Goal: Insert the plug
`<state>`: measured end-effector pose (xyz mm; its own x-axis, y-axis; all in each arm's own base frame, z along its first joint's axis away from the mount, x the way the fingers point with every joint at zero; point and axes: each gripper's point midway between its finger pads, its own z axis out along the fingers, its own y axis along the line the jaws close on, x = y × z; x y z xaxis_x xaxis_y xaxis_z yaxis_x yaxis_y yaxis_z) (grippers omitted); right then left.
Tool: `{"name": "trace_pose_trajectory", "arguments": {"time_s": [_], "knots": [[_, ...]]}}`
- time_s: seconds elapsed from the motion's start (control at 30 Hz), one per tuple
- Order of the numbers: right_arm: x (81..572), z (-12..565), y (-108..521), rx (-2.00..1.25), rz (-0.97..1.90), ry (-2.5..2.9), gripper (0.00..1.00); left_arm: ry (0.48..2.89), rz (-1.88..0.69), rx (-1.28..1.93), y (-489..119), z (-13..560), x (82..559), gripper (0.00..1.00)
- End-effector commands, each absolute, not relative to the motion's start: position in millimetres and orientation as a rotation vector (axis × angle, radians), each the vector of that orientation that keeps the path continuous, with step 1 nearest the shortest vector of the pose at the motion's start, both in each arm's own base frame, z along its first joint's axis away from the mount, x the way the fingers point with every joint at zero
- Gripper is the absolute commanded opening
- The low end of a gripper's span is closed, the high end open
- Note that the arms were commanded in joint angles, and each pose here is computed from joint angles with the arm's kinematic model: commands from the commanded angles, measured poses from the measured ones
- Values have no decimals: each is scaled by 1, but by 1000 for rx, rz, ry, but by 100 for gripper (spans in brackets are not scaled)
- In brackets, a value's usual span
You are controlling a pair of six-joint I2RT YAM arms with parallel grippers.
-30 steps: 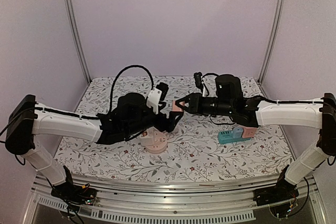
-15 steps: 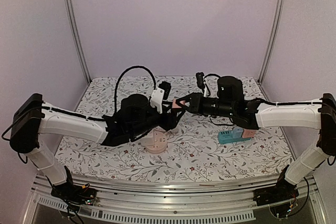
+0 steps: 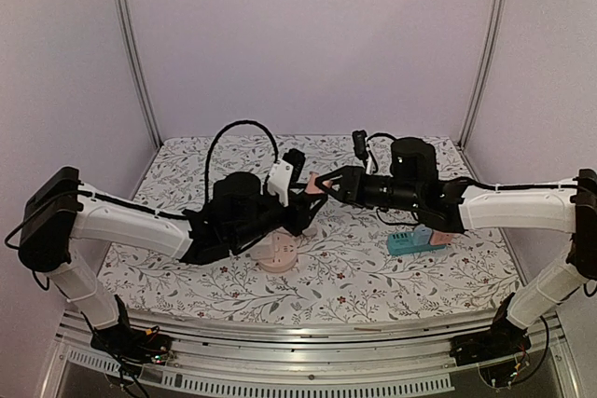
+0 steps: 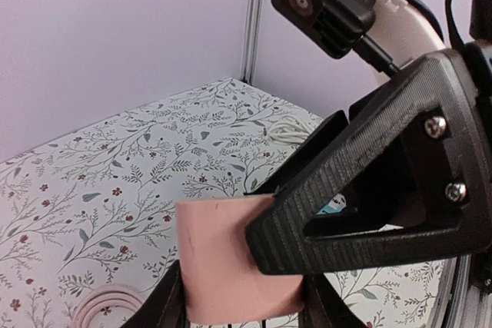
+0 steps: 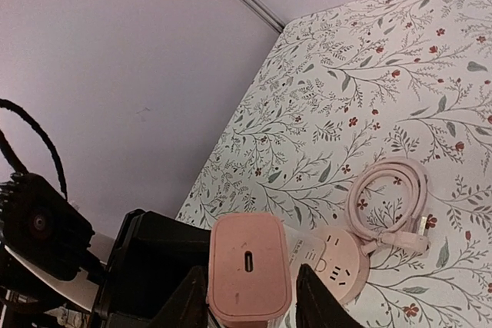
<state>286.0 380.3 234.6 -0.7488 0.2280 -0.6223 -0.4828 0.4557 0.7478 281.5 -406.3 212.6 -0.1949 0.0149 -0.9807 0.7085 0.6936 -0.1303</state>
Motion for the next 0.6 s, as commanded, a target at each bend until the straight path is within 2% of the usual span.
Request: {"name": "trace_pose_trajectory", "arguments": {"time_s": [0.0, 0.1, 0.17, 0.33, 0.57], "knots": [[269, 233, 372, -302, 1253, 2122, 59, 1565, -682, 696, -401, 223, 268, 0], [260, 235, 362, -372, 1190, 2151, 77, 1531, -661, 779, -397, 217, 258, 0], [244, 236, 361, -460, 1218, 2183, 81, 1511, -648, 837, -394, 211, 251, 0], [212, 228, 359, -623, 1286, 2274, 82, 1425, -684, 1026, -395, 197, 222, 0], [210, 219, 352, -595, 1235, 2350, 80, 1403, -658, 1103, -400, 193, 216, 0]]}}
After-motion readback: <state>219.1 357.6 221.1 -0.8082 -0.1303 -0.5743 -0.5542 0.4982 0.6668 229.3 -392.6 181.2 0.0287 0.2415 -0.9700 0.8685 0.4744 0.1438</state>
